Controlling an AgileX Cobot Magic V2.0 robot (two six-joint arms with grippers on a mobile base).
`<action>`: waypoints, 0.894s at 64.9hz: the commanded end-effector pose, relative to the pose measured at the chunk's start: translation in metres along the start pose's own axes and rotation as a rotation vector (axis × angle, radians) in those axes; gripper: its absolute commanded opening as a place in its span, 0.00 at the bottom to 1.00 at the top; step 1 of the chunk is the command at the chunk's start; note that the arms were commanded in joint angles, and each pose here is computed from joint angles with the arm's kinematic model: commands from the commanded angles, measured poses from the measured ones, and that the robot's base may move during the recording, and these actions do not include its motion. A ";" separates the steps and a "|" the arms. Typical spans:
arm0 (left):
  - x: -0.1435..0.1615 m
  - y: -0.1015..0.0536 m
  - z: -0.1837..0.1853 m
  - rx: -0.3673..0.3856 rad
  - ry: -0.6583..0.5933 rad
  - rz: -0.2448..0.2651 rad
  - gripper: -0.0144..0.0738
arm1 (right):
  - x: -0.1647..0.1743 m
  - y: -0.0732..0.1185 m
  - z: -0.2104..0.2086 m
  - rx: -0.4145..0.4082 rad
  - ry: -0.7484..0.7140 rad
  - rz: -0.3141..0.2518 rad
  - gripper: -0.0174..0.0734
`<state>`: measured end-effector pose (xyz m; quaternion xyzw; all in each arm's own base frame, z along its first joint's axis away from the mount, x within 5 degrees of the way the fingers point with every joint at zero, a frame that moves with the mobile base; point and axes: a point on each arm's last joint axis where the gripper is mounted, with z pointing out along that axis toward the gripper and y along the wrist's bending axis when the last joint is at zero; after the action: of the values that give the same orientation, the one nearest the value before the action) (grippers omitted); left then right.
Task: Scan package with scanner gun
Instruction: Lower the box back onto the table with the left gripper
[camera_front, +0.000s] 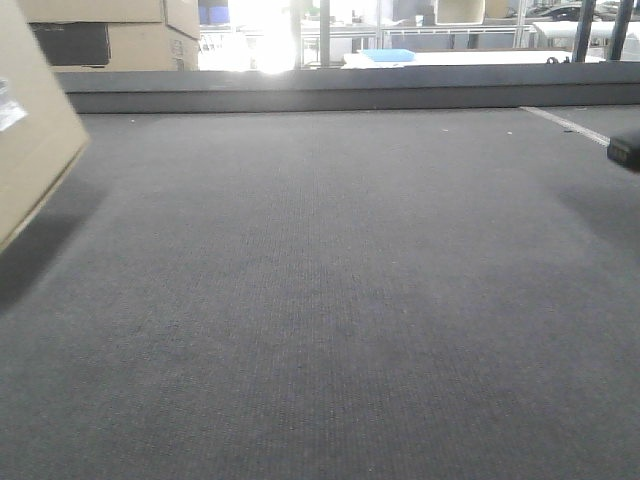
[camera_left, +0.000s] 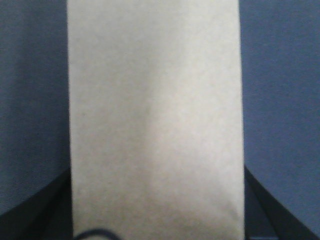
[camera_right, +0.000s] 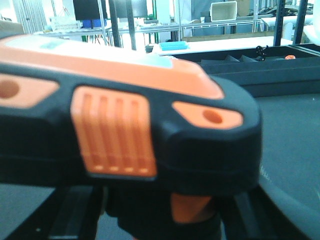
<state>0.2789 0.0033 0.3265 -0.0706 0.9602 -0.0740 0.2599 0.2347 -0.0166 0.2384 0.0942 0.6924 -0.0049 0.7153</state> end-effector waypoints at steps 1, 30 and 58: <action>0.000 0.002 -0.007 0.001 -0.008 0.047 0.04 | -0.003 -0.001 -0.008 -0.008 -0.131 0.048 0.39; -0.001 0.002 -0.007 -0.001 -0.023 0.074 0.04 | 0.035 0.000 0.005 -0.053 -0.085 0.102 0.39; -0.001 0.002 -0.007 0.002 -0.021 0.071 0.04 | 0.053 -0.002 0.010 -0.042 -0.010 0.094 0.39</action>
<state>0.2774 0.0058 0.3257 -0.0346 0.9646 -0.0618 0.2541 0.2461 -0.0134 0.1785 0.1143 0.7075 0.0396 0.6963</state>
